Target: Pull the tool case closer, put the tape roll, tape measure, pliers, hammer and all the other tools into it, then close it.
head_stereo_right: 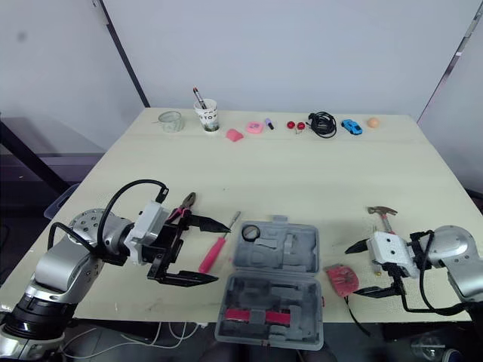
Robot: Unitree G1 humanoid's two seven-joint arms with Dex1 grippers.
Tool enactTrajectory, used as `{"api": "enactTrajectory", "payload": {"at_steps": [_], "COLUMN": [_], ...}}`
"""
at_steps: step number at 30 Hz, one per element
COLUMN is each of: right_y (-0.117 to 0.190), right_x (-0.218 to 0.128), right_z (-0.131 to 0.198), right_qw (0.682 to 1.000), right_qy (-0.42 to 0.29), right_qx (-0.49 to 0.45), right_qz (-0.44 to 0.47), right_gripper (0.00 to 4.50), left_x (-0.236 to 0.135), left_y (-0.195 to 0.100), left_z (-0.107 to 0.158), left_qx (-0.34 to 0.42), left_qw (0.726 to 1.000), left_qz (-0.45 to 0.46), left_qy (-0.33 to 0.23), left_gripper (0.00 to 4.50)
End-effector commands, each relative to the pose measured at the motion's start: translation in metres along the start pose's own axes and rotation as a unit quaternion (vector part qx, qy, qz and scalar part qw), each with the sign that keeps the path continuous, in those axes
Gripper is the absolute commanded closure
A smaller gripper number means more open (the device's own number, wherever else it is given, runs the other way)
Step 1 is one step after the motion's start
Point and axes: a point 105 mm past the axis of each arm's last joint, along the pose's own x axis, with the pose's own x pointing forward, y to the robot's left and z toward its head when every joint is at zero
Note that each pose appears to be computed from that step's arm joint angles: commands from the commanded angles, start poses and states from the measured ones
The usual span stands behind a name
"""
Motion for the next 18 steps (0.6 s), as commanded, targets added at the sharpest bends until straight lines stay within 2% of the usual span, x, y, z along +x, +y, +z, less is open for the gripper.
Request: {"api": "enactTrajectory", "payload": {"at_steps": [1,6,18], "right_y": [-0.008,-0.010,-0.013], "right_x": [0.003,0.009,0.025], "right_z": [0.002,-0.005,-0.008], "right_qw": [1.000,0.998,0.994], "right_qy": [0.017,0.055,0.089], "right_qx": [-0.015,-0.030,-0.051], "right_qz": [-0.002,0.007,0.020], "right_gripper": [0.04,0.04,0.04], "left_x": [-0.001,-0.001,-0.001], "left_y": [0.000,-0.002,-0.002], "left_z": [0.015,0.013,0.013], "left_qx": [0.033,0.032,0.031], "left_qw": [0.999,0.999,0.999], "left_qz": [-0.005,-0.011,-0.011], "left_qy": [-0.008,0.003,0.003], "left_gripper": [0.00,0.00,0.00]}}
